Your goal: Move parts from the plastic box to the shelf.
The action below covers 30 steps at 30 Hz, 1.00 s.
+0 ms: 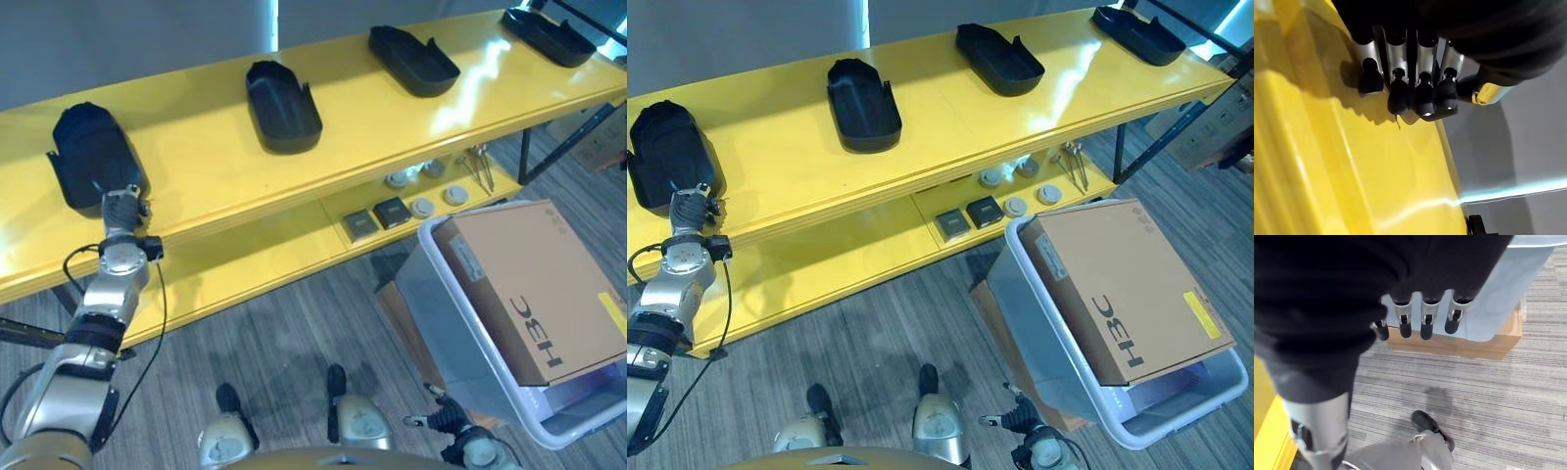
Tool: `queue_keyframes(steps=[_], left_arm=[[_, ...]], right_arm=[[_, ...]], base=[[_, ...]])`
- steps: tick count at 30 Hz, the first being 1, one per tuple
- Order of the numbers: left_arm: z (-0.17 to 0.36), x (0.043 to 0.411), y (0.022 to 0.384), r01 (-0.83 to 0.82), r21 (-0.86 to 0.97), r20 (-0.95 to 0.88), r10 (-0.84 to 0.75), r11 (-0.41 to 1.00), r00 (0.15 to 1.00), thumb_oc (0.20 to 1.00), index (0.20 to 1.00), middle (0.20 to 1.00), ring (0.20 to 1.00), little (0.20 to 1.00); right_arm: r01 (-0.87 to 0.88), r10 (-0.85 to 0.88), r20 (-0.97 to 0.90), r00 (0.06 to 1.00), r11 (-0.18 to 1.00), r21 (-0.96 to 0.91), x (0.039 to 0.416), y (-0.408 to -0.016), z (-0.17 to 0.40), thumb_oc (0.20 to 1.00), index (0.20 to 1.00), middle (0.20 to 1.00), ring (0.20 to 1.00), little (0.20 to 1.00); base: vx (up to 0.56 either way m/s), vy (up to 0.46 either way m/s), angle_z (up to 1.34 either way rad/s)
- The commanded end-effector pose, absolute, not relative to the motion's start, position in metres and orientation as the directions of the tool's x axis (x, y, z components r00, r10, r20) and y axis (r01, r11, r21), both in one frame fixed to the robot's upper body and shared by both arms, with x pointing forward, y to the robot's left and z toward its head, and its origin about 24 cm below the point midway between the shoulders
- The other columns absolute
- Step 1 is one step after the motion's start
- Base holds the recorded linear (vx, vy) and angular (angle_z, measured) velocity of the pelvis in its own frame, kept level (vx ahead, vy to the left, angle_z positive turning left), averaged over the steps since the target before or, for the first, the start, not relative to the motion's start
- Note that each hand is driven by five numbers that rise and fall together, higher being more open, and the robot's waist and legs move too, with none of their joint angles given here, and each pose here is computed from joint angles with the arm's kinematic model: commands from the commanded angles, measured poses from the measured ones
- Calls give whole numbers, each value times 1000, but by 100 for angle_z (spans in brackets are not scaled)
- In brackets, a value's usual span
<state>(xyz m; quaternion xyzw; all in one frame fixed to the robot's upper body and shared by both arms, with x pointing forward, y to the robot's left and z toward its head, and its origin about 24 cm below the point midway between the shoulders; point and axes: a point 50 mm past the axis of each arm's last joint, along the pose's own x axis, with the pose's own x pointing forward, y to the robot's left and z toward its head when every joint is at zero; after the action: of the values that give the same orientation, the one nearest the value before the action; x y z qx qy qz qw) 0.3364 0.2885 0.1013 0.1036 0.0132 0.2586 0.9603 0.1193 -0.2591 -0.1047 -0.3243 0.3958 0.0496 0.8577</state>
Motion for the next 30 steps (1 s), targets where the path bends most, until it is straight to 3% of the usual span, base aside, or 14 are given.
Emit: queue_keyframes(steps=[1,19,25,26,27,29,30], left_arm=[[132,345,306,-568,203,125,555,797,823,200,200,200,200,200],[150,350,320,-623,176,143,607,762,782,200,200,200,200,200],[163,346,307,-550,110,296,501,828,813,200,200,200,200,200],[163,343,304,-535,109,312,482,838,819,272,272,272,272,272],[163,339,301,-513,103,342,454,852,823,598,598,598,598,598],[162,332,293,-472,102,362,409,876,838,1000,1000,1000,1000,1000],[161,327,287,-447,94,371,385,890,845,1000,1000,1000,1000,1000]], right_arm=[[-368,-143,-715,684,779,-508,117,-257,-104,1000,1000,1000,1000,1000],[-364,-134,-706,695,782,-506,119,-255,-104,1000,1000,1000,1000,1000],[-359,-148,-712,687,783,-508,112,-254,-106,1000,1000,1000,1000,1000],[-363,-150,-715,683,780,-510,110,-255,-106,1000,1000,1000,1000,1000],[-367,-153,-717,680,776,-513,108,-256,-107,1000,1000,1000,1000,1000],[-366,-162,-723,672,776,-514,104,-256,-108,1000,1000,1000,1000,1000],[-361,-169,-725,668,778,-514,102,-256,-109,1000,1000,1000,1000,1000]], base=[[0,0,0],[-2,-1,0],[0,0,0],[38,36,1],[40,36,1],[38,30,1],[39,41,2]])
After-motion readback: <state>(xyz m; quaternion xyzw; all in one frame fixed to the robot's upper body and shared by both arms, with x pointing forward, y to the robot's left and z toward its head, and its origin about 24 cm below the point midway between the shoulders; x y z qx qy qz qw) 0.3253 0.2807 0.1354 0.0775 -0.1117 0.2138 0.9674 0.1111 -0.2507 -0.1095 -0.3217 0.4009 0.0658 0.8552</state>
